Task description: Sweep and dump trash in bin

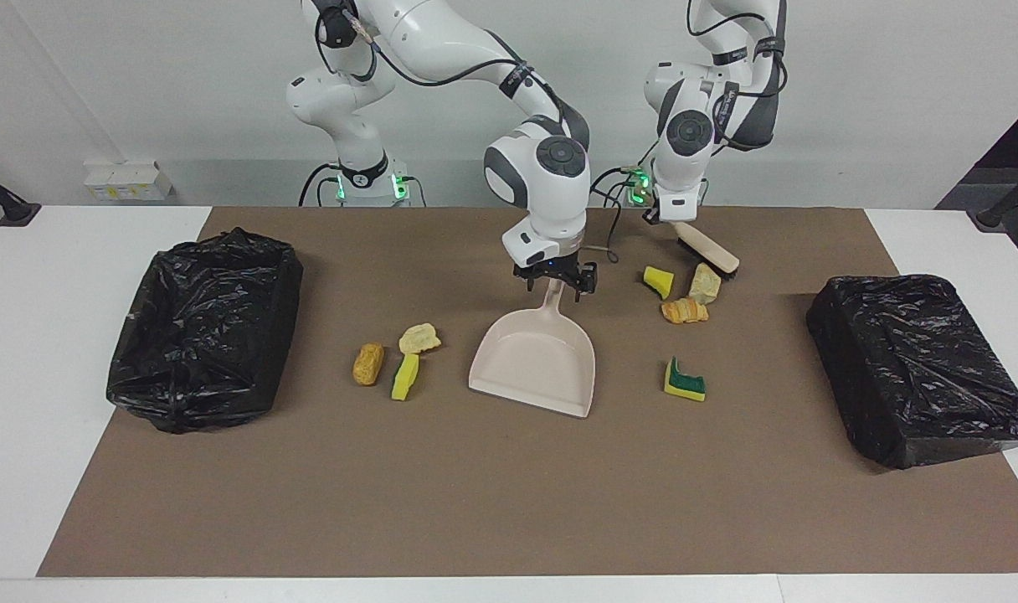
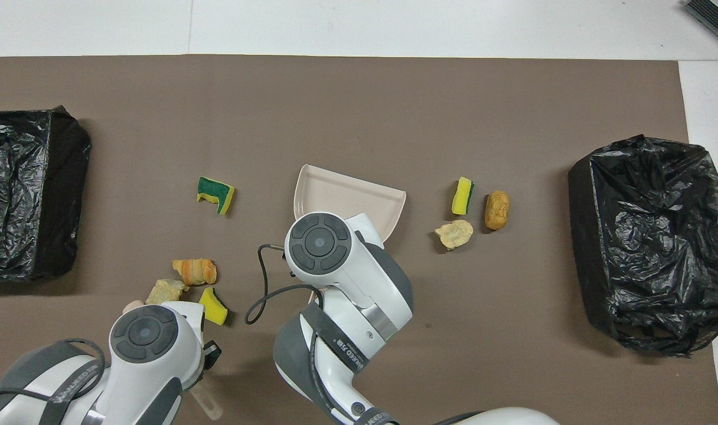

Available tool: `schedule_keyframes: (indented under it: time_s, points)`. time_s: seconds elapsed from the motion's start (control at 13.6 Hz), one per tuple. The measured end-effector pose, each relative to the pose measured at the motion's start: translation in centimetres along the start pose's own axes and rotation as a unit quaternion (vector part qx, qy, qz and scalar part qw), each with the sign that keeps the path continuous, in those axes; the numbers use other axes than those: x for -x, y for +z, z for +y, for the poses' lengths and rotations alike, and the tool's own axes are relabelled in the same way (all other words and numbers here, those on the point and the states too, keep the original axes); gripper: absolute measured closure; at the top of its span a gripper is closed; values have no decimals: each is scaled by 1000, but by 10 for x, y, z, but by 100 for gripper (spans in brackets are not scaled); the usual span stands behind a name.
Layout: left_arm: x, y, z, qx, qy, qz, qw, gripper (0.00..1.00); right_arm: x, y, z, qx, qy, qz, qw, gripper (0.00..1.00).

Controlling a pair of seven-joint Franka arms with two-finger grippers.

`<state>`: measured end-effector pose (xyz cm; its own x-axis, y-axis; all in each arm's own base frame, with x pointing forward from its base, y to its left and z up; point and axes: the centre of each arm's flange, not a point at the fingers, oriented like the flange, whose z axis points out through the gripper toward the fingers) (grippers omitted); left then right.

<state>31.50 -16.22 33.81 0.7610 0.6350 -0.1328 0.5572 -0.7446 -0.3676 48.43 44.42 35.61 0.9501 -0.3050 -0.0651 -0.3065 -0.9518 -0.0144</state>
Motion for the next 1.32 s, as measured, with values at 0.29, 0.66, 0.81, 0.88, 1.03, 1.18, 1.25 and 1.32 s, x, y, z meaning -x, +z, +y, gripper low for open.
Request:
schedule_keyframes:
  time_s: [0.29, 0.66, 0.81, 0.88, 1.03, 1.18, 1.25, 1.32]
  points:
    - [7, -4, 46, 31, -45, -8, 998, 74, 10, 13, 5, 14, -5, -8, 1000, 48]
    - [-6, -45, 92, 77, -49, -11, 996, 74, 3, -15, 18, 27, -81, 2, 996, 68]
    - [-17, -60, 109, 88, -51, -11, 995, 74, -21, -46, 44, 29, -148, -1, 989, 68]
    - [-23, -63, 114, 87, -43, -9, 995, 74, -37, -60, 62, 30, -189, -3, 982, 68]
    - [-28, -59, 112, 66, -3, -10, 998, 74, -65, -78, 95, 33, -288, -16, 957, 68]
    - [-37, -56, 105, 53, 45, -15, 997, 74, -82, -80, 115, 34, -368, -27, 929, 68]
    - [-45, -56, 102, 54, 77, -14, 995, 74, -86, -79, 120, 34, -403, -31, 914, 68]
    - [-53, -55, 98, 54, 111, -11, 992, 74, -88, -76, 123, 35, -434, -34, 899, 68]
